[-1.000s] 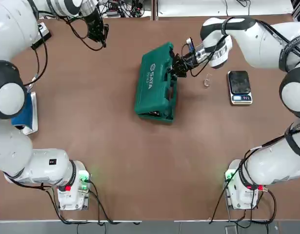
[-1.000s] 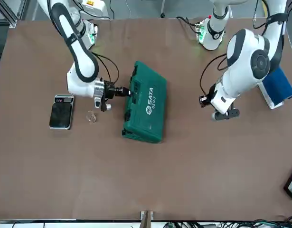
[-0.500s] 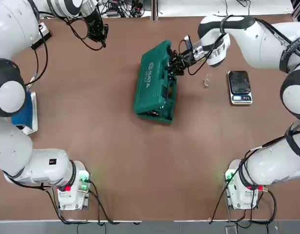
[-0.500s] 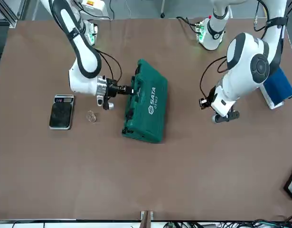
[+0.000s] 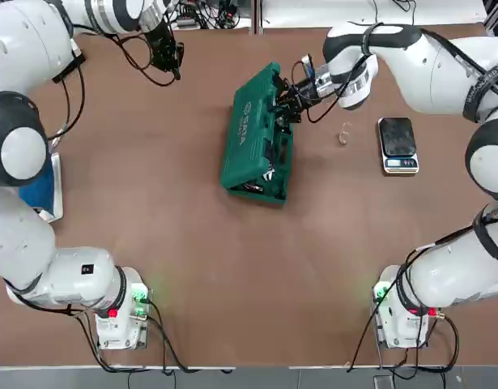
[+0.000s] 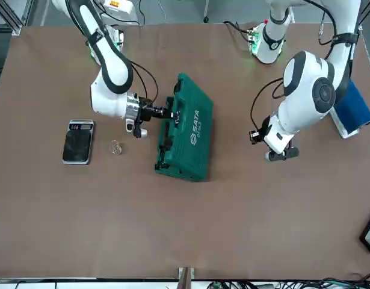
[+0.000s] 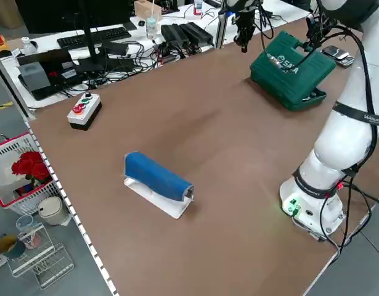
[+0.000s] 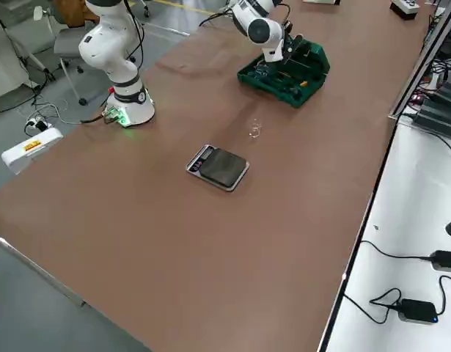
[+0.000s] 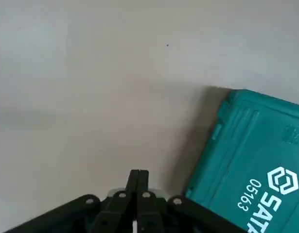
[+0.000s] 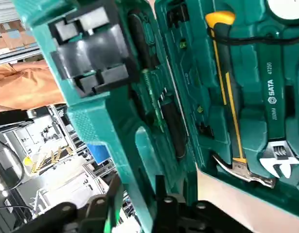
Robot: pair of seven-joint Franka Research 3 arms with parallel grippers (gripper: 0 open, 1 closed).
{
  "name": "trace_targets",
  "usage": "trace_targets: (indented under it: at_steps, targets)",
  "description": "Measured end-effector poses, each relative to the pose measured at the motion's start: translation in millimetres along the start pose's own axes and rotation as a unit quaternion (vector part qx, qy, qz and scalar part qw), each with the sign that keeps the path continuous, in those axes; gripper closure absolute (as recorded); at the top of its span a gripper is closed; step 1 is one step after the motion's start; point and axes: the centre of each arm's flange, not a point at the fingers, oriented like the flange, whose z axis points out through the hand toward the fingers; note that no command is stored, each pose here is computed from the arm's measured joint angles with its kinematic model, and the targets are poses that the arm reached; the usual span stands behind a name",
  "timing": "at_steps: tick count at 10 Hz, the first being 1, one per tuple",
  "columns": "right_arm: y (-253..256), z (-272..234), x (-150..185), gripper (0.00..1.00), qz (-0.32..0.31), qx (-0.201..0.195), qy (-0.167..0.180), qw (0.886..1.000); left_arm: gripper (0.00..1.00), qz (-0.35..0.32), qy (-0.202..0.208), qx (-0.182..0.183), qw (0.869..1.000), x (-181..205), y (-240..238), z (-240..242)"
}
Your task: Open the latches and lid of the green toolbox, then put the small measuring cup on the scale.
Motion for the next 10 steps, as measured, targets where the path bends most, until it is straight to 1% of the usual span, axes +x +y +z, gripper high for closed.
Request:
trace_targets:
  at_steps: [1,3,8,10]
  targets:
    - [-4,2,-2,0.63,0.004,0.000,0.002,1.000,0.99,0.002,-0.002,-0.010,1.000,0,6,3]
    - [-13,6,-6,0.61,0.011,0.003,0.003,1.000,0.99,0.003,0.000,-0.025,1.000,-2,15,0]
    - [-36,12,-13,0.56,0.026,0.010,0.010,1.000,0.99,0.009,-0.001,-0.030,1.000,-7,30,8]
    - [-44,16,-17,0.56,0.027,0.011,0.013,0.999,0.99,0.007,-0.003,-0.030,1.000,-9,36,13]
